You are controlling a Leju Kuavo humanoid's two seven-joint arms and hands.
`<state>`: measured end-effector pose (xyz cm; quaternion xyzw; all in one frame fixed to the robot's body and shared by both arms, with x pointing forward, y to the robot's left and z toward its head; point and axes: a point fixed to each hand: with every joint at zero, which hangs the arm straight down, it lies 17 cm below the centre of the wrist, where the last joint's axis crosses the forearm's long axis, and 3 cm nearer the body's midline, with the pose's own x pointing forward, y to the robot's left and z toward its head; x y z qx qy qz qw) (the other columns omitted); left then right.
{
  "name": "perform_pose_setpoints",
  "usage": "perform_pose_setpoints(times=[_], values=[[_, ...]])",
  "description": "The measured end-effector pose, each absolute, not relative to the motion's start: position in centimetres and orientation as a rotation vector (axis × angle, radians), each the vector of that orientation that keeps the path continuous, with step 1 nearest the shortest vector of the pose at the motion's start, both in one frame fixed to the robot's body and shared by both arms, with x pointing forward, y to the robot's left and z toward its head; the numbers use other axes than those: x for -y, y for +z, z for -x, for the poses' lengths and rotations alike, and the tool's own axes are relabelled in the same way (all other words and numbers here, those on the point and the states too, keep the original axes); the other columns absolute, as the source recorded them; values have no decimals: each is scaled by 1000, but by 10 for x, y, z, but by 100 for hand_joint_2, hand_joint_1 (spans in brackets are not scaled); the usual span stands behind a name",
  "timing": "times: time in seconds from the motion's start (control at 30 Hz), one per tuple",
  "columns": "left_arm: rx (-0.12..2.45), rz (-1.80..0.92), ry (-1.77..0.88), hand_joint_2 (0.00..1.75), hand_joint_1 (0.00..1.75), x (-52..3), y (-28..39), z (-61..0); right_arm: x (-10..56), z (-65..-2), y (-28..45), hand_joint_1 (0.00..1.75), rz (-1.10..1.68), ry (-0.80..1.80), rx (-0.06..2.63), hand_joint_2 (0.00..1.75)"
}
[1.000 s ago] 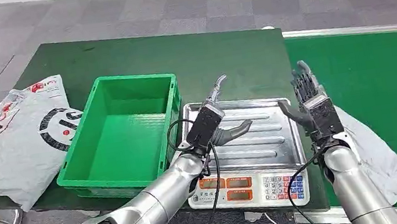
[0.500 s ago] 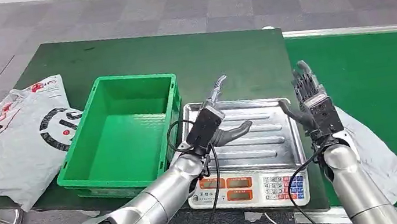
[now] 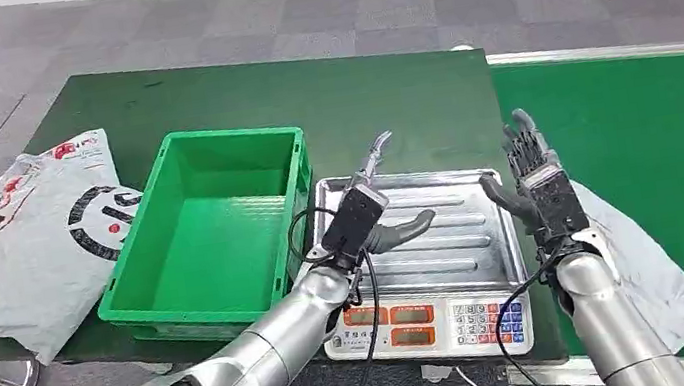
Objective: Moved the parcel from conveyor to table for the left to box.
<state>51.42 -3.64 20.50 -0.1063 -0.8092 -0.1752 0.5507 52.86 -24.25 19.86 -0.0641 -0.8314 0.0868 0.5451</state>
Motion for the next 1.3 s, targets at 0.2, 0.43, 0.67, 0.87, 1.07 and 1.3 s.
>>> perform_pose_setpoints(times=[0.2, 0.43, 0.67, 0.87, 1.07, 1.3], values=[[1911, 252, -415, 175, 0, 36, 204, -515, 240, -529, 199, 0, 143, 217, 1967, 175], [1915, 252, -416, 175, 0, 36, 205, -514, 238, -529, 200, 0, 133, 225, 1970, 175], [1915, 248, -403, 175, 0, 33, 206, -516, 236, -536, 211, 0, 129, 228, 1987, 175], [1915, 244, -389, 175, 0, 30, 207, -519, 235, -540, 214, 0, 128, 226, 1988, 175], [1918, 243, -391, 175, 0, 30, 207, -518, 235, -541, 213, 0, 127, 226, 1985, 175], [1918, 242, -388, 175, 0, 29, 207, -519, 233, -541, 213, 0, 125, 224, 1985, 175]])
